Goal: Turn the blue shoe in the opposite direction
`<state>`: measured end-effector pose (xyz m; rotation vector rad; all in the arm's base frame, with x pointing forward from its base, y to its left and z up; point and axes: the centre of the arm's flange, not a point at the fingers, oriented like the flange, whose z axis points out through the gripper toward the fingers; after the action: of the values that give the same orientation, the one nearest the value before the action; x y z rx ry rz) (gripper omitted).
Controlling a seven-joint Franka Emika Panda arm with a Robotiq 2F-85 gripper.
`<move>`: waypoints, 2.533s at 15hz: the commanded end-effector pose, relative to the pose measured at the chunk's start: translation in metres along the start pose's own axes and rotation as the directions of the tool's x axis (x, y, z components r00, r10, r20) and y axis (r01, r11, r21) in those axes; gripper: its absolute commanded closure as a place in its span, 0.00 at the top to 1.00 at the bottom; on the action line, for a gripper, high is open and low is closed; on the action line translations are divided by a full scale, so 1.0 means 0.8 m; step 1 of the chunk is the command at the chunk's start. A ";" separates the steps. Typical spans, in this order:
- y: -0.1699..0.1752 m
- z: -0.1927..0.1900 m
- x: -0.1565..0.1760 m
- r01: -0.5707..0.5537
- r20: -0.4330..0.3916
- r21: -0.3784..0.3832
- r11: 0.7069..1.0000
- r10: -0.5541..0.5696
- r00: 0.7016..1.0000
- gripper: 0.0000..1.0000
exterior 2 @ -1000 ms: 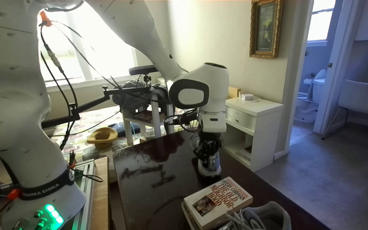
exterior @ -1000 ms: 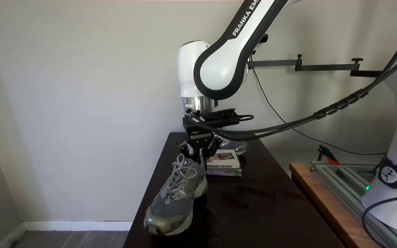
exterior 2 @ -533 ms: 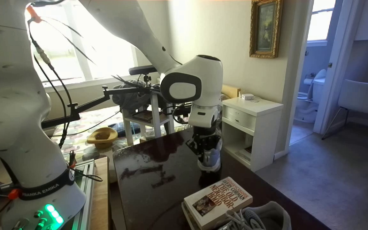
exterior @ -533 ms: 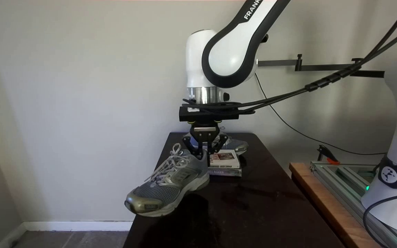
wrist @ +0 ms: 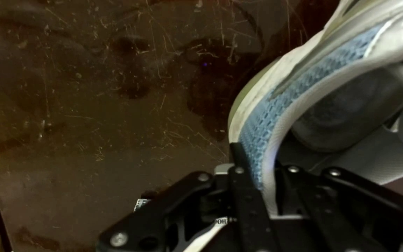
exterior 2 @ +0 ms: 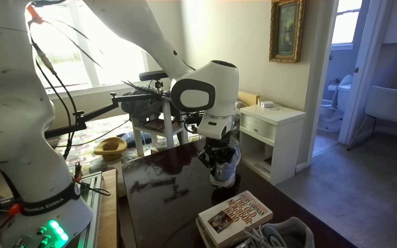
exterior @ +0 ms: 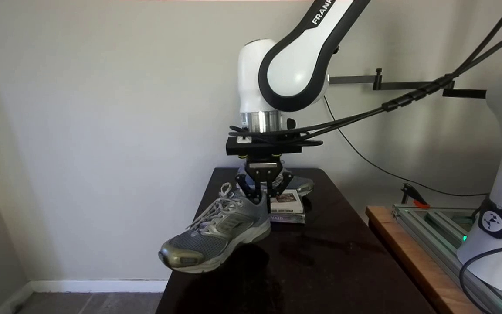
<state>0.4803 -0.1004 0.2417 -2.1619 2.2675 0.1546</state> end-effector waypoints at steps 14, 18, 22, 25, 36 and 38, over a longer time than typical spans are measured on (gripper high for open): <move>0.032 0.017 -0.022 -0.629 0.073 -0.087 0.773 0.634 0.770 0.03; 0.042 0.019 -0.019 -0.718 0.113 -0.053 0.694 0.718 0.686 0.03; 0.052 0.024 -0.019 -0.754 0.106 -0.040 0.656 0.753 0.649 0.03; 0.060 0.027 -0.021 -0.760 0.094 -0.058 0.647 0.762 0.641 0.03; 0.077 0.021 -0.023 -0.727 0.064 -0.118 0.677 0.735 0.675 0.36; 0.076 0.018 -0.024 -0.738 0.067 -0.109 0.666 0.746 0.663 0.49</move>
<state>0.4260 -0.0796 0.2175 -1.0608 2.9591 0.3463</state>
